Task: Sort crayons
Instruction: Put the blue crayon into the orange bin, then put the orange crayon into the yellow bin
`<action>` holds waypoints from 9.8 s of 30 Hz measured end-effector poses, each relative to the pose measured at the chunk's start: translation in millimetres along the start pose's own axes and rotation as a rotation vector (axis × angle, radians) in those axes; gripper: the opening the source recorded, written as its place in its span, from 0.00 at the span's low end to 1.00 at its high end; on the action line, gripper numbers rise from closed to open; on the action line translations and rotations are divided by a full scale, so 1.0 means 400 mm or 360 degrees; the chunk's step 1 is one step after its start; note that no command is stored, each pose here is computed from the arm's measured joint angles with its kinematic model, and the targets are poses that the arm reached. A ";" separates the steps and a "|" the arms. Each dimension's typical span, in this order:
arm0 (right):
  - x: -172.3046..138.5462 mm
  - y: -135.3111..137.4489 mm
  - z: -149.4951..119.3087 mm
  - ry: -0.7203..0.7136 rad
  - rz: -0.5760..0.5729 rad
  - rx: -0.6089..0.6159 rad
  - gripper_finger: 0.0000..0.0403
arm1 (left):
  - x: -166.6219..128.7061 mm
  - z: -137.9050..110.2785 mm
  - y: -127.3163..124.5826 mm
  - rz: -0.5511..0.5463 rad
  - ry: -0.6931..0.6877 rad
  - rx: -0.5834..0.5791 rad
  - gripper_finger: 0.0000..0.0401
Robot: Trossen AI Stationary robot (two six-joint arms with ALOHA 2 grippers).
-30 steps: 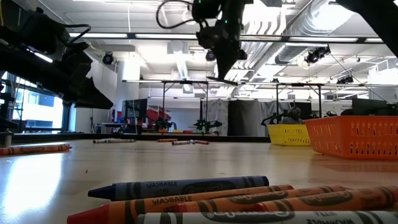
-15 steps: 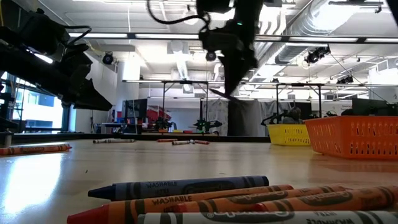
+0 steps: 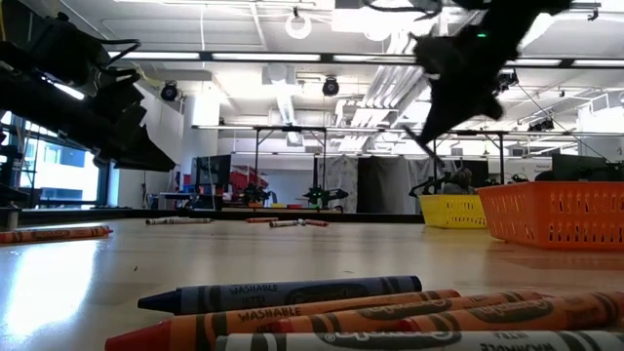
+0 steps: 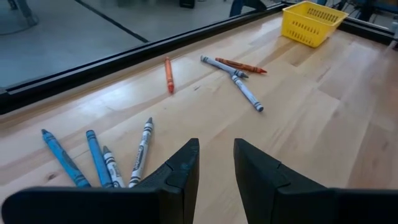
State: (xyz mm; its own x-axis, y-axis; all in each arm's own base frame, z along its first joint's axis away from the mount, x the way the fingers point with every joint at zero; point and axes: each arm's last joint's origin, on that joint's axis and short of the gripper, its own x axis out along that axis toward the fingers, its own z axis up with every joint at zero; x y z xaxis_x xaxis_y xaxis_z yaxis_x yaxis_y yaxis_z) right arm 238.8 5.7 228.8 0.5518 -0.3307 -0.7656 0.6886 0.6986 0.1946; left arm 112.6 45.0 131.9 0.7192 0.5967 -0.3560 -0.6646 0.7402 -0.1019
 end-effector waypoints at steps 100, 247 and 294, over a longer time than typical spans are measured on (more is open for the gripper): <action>-0.120 -0.083 -0.376 -0.0028 0.0185 0.0185 0.00 | 0.000 0.009 -0.002 0.0001 -0.0060 0.0019 0.22; -0.184 -0.150 0.065 -0.0425 -0.0722 -0.0043 0.17 | 0.686 0.245 0.139 0.0000 0.1559 0.0142 0.33; -0.094 -0.192 -0.027 -0.0362 -0.0867 0.0018 0.17 | 0.521 0.533 -0.248 -0.0520 0.0811 0.0593 0.00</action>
State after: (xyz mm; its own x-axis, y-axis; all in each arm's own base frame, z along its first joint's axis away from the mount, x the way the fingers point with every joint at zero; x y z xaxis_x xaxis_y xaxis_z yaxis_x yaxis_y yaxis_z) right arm 160.0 -28.6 236.0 0.2033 -0.7687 -0.6064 0.9055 0.3833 -0.1822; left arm 371.6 162.3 265.9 0.6249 0.1741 -0.7610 -0.2520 0.9676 0.0145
